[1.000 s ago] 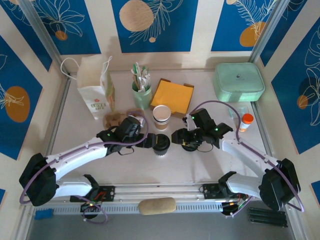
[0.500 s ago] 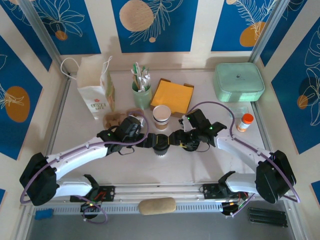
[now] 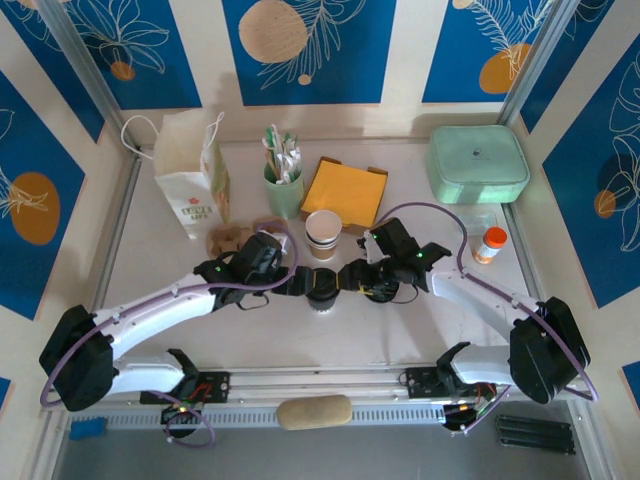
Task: Pack the takeout coffee
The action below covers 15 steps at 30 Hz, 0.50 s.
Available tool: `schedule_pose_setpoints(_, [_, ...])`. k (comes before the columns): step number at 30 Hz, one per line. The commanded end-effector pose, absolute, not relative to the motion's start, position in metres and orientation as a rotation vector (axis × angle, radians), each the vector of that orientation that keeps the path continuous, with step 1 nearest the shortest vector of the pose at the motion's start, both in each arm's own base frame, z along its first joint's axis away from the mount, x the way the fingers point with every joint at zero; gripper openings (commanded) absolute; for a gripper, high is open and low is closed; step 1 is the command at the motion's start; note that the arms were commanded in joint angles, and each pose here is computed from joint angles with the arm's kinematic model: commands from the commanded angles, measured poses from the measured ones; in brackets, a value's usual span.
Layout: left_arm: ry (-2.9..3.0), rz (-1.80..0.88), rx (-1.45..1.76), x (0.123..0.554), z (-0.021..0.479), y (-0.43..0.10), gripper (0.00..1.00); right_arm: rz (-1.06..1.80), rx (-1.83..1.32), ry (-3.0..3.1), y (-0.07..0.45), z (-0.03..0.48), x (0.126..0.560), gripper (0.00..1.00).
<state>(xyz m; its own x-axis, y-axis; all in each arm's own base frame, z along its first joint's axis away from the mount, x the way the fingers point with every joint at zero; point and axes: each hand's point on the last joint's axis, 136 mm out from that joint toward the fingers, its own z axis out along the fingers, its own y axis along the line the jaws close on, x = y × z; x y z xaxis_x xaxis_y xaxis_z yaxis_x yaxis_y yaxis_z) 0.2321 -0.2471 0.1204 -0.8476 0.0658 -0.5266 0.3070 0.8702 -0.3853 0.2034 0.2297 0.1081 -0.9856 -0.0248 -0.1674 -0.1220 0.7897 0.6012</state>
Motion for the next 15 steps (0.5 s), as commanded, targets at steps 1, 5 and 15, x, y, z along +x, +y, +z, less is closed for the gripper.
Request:
schedule_pose_setpoints(1, [2.640, -0.537, 0.300, 0.220, 0.092, -0.233, 1.00, 0.774, -0.063, 2.946, 0.212, 0.084, 0.195, 0.57])
schedule_pose_setpoints(5, [2.655, -0.531, 0.293, 0.218, 0.084, -0.231, 1.00, 0.578, -0.067, 3.046, 0.205, 0.051, 0.182, 0.56])
schedule_pose_setpoints(15, [2.652, -0.541, 0.286, 0.216, 0.085, -0.230, 1.00, 0.643, -0.149, 3.036, 0.230, 0.065, 0.183, 0.56])
